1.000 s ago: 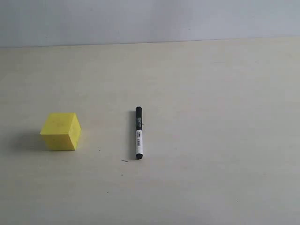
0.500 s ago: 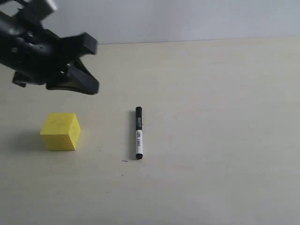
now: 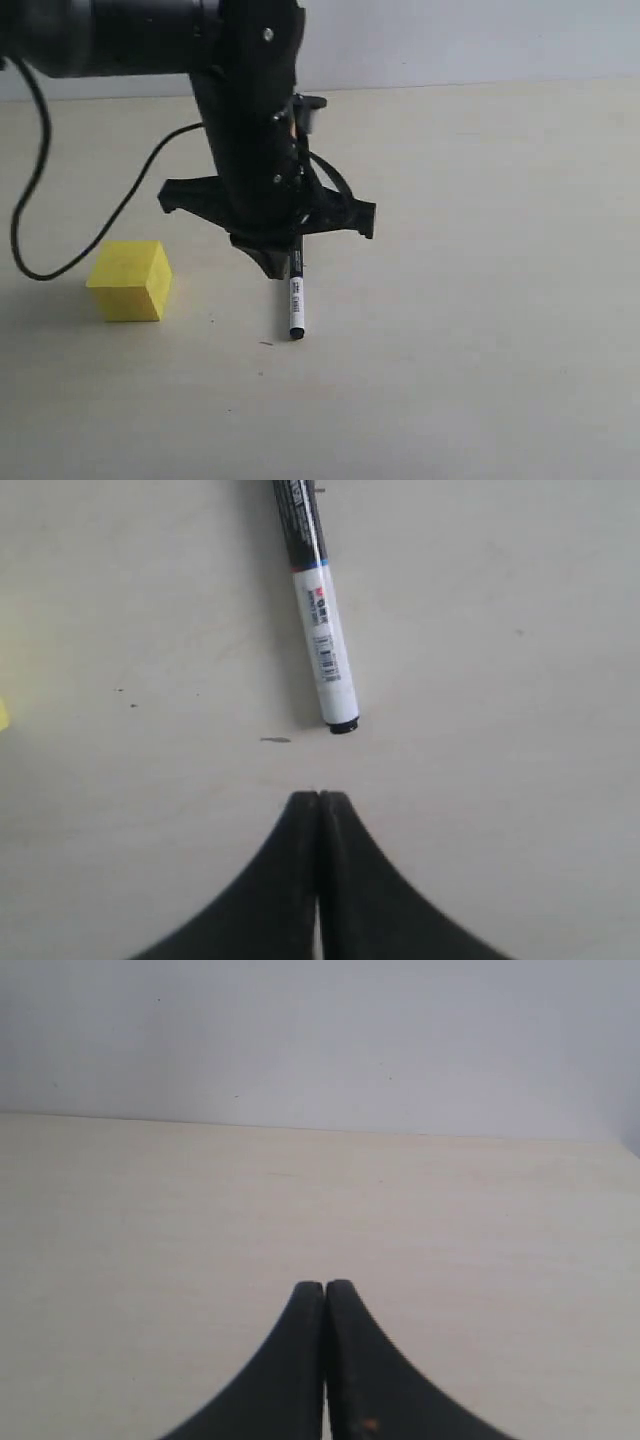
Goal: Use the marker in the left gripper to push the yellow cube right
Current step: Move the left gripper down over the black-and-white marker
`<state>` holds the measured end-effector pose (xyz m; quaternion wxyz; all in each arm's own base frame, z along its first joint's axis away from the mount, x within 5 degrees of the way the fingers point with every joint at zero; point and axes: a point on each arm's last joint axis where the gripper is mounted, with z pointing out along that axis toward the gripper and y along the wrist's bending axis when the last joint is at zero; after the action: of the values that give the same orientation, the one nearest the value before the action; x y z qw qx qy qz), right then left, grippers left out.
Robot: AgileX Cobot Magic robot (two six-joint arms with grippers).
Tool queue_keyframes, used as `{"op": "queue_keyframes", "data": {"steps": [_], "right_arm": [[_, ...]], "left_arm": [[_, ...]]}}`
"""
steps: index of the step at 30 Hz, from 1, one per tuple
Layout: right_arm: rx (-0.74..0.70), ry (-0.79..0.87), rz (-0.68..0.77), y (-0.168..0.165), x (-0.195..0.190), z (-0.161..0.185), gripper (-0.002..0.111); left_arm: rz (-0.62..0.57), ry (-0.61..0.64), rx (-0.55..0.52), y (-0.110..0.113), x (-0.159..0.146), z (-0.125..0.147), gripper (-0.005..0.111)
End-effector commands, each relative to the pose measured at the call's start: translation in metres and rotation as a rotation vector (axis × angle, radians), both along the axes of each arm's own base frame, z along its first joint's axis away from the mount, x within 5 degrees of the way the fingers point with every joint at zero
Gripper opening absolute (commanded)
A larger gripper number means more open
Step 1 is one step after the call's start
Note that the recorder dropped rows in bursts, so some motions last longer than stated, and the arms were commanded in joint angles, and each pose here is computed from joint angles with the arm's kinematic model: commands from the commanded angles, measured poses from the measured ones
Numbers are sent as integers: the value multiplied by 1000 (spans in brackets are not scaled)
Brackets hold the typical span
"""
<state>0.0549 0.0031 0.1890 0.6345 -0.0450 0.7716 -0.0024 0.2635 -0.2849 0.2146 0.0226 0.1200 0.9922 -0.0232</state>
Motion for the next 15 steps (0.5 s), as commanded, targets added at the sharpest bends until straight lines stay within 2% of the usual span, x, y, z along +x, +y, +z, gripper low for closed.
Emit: {"op": "queue_keyframes", "data": {"steps": [1,3,7,9,15], "right_arm": [[-8,-1,-5,0,0,-1,0],[-8,-1,-5,0,0,-1,0],[-8,-1,-5,0,0,-1,0],[-8,-1,-5,0,0,-1,0],[-8,-1,-5,0,0,-1,0]], "left_arm": [[28,39,26,-14,10,-20,5],[37,43,31,-16,14,-27,13],[60,59,44,-15,20,-38,39],[67,67,52,-14,22,-43,47],[70,38,29,-18,30,-60,50]]}}
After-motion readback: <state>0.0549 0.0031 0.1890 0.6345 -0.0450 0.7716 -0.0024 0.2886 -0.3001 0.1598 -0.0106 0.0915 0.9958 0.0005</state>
